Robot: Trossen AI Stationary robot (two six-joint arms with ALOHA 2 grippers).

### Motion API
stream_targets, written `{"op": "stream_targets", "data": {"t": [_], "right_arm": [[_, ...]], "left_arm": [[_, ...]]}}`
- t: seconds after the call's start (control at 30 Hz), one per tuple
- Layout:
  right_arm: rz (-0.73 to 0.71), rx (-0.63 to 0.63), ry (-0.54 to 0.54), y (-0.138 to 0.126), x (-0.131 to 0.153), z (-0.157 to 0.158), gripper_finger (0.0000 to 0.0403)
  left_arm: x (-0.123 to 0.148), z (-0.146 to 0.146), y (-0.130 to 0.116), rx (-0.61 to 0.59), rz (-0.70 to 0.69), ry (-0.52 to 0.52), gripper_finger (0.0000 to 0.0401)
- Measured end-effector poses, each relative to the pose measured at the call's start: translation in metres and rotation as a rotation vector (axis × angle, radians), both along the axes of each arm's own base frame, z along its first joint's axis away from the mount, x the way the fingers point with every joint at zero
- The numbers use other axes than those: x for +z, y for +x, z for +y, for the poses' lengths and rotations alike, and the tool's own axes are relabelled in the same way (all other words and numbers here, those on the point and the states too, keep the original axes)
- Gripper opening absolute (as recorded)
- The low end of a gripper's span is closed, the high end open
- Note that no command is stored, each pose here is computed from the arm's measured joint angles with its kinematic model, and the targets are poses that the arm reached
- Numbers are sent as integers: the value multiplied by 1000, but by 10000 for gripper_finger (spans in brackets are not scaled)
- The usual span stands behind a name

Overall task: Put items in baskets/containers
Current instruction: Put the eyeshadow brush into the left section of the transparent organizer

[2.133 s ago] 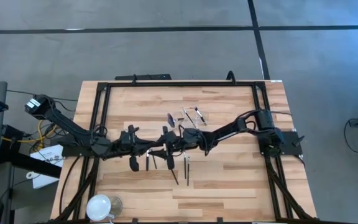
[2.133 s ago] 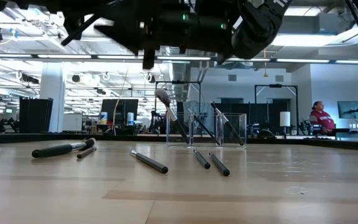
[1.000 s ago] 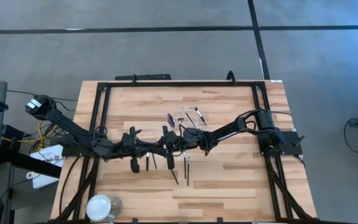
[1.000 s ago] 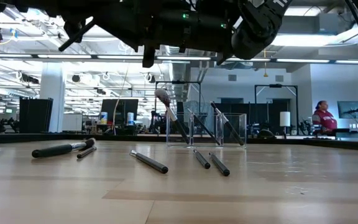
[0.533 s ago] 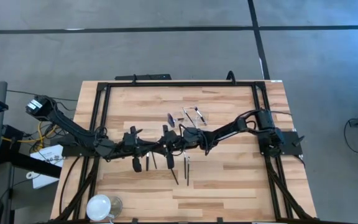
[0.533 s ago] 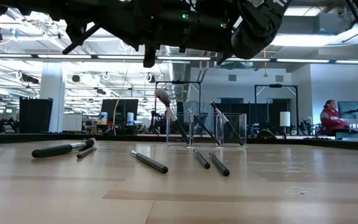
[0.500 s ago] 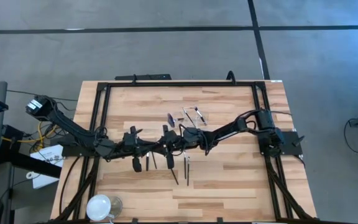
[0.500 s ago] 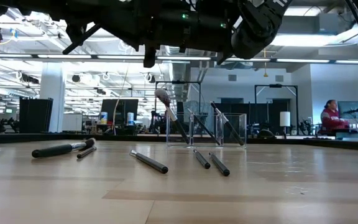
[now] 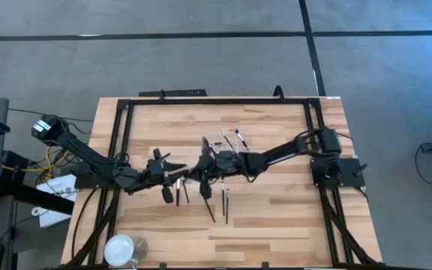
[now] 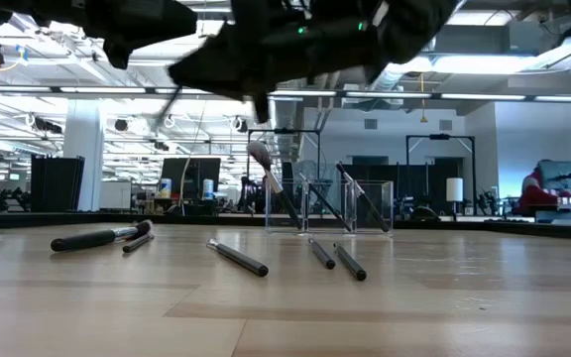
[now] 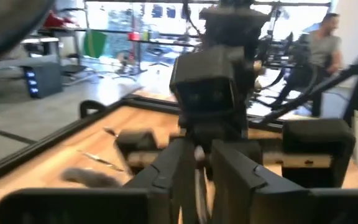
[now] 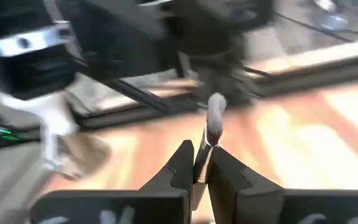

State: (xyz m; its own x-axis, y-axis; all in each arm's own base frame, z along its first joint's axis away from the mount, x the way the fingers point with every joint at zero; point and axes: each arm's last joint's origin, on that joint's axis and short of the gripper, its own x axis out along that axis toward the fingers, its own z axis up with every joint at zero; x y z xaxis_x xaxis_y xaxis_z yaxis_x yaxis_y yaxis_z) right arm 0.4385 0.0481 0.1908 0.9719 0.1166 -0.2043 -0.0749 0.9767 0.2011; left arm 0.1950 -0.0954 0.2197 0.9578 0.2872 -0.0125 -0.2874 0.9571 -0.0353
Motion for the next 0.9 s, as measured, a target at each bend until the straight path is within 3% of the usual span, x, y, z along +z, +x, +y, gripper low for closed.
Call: {"op": "stream_targets", "data": {"t": [0.13, 0.27, 0.4, 0.5, 0.63, 0.77, 0.9], "right_arm": [[172, -172, -146, -22, 25, -5, 12], [225, -433, -273, -48, 60, -7, 14], [290, -657, -376, -62, 68, -21, 17], [318, -711, -363, -60, 62, -38, 12], [409, -734, -340, -48, 28, -61, 12], [474, -754, -290, -40, -1, -78, 23], [509, -750, -261, -37, -16, -82, 25]], "left_arm": [[0, 1, 0, 40, 2, 3, 100], [0, 1, 0, 40, 3, 3, 104], [0, 1, 0, 40, 3, 4, 104], [0, 1, 0, 40, 1, -4, 104], [-1, 0, -1, 25, -4, -30, 104], [-7, -2, -1, -20, 22, -135, 104], [-27, 2, -4, 79, 117, -271, 99]]}}
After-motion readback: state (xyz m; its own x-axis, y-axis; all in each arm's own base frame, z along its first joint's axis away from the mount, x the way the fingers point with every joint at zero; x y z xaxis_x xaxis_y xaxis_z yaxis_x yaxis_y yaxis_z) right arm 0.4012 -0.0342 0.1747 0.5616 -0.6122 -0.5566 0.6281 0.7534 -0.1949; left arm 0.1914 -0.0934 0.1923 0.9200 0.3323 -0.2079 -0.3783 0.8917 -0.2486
